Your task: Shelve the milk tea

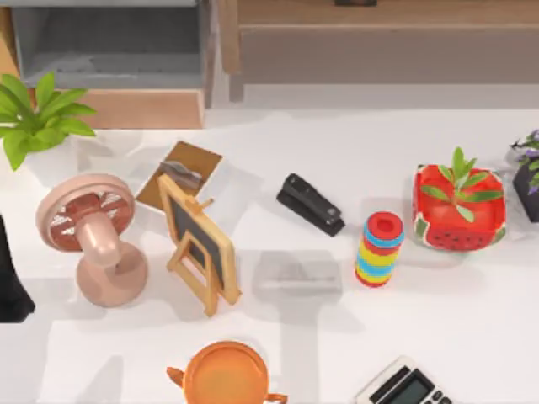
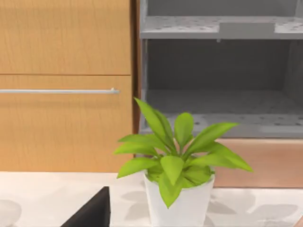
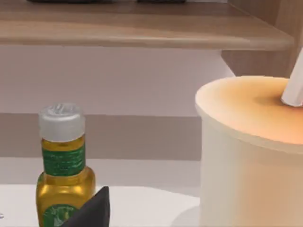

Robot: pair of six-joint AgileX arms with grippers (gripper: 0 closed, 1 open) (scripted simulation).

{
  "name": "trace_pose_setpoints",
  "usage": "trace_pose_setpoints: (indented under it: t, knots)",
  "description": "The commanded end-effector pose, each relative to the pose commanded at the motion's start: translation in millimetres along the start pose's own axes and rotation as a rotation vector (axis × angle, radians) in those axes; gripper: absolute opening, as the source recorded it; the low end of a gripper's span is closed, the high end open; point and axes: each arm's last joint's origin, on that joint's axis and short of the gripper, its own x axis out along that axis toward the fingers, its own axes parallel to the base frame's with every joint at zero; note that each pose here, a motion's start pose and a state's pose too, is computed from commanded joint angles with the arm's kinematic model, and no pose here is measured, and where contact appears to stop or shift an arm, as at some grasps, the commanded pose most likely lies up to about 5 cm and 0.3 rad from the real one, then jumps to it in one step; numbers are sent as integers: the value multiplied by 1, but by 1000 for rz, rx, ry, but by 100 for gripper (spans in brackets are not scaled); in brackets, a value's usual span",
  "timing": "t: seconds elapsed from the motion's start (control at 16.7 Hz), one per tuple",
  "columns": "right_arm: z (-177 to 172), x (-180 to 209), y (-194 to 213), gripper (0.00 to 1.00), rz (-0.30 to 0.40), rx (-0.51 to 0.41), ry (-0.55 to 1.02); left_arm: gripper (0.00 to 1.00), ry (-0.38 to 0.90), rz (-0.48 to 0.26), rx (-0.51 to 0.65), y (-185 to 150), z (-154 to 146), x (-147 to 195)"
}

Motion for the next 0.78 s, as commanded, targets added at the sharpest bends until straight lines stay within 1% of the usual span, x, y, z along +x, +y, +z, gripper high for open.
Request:
trace_pose_setpoints:
  t: [0.18,0.3,0.78]
  knots:
    - [-25,-1,-18,100,1,13,-10,100,0,0,0,0,0,0]
    - [-33,-3,-24,100,3,17,-18,100,0,0,0,0,0,0]
    - [-36,2,-25,100,5,20,-19,100,0,0,0,0,0,0]
